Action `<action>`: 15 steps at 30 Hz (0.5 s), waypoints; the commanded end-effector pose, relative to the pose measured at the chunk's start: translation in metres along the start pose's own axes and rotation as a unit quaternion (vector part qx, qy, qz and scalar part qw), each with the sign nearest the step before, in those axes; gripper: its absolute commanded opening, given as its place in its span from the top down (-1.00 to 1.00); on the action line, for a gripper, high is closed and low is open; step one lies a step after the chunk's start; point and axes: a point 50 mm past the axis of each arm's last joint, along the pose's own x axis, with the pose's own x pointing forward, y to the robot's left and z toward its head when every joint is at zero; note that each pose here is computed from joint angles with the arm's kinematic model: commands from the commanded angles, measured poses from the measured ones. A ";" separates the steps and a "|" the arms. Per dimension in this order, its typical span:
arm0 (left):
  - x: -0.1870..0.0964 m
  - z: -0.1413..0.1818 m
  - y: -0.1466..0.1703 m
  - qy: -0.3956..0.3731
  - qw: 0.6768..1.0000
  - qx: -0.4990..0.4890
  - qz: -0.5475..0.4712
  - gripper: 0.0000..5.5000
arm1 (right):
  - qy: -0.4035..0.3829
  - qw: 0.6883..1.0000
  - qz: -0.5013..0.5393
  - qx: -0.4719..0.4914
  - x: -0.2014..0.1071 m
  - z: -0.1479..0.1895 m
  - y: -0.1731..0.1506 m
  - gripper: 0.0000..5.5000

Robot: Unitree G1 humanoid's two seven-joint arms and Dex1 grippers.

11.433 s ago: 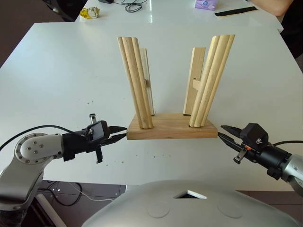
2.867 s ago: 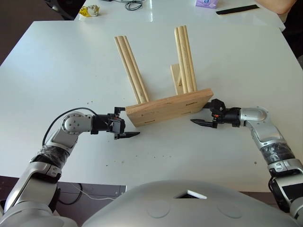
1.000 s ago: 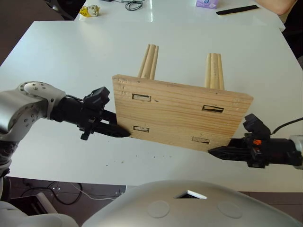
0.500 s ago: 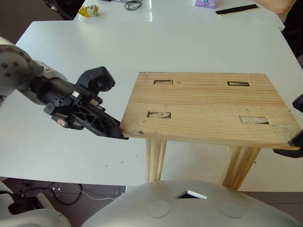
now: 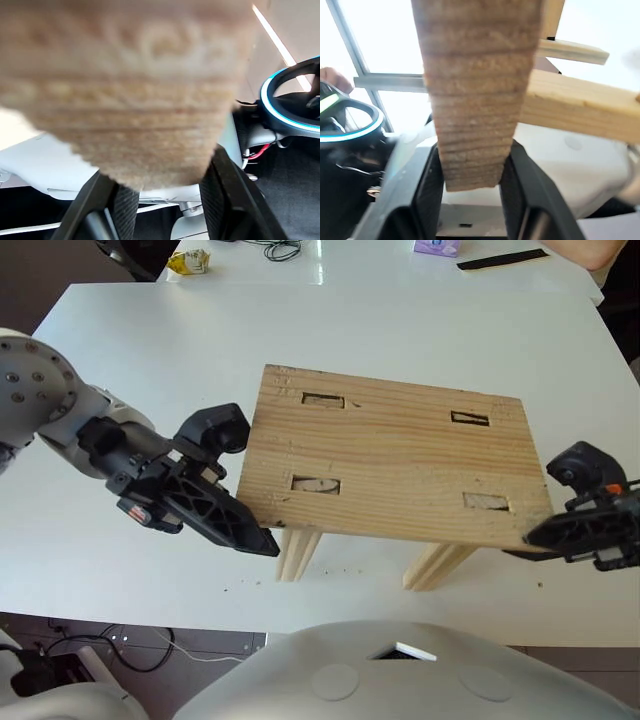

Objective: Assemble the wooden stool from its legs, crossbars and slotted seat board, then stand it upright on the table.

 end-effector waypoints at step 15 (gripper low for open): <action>-0.013 -0.010 0.028 -0.041 0.980 0.139 0.137 -0.24 | -0.086 0.927 -0.304 -0.204 -0.001 0.029 -0.023 -0.07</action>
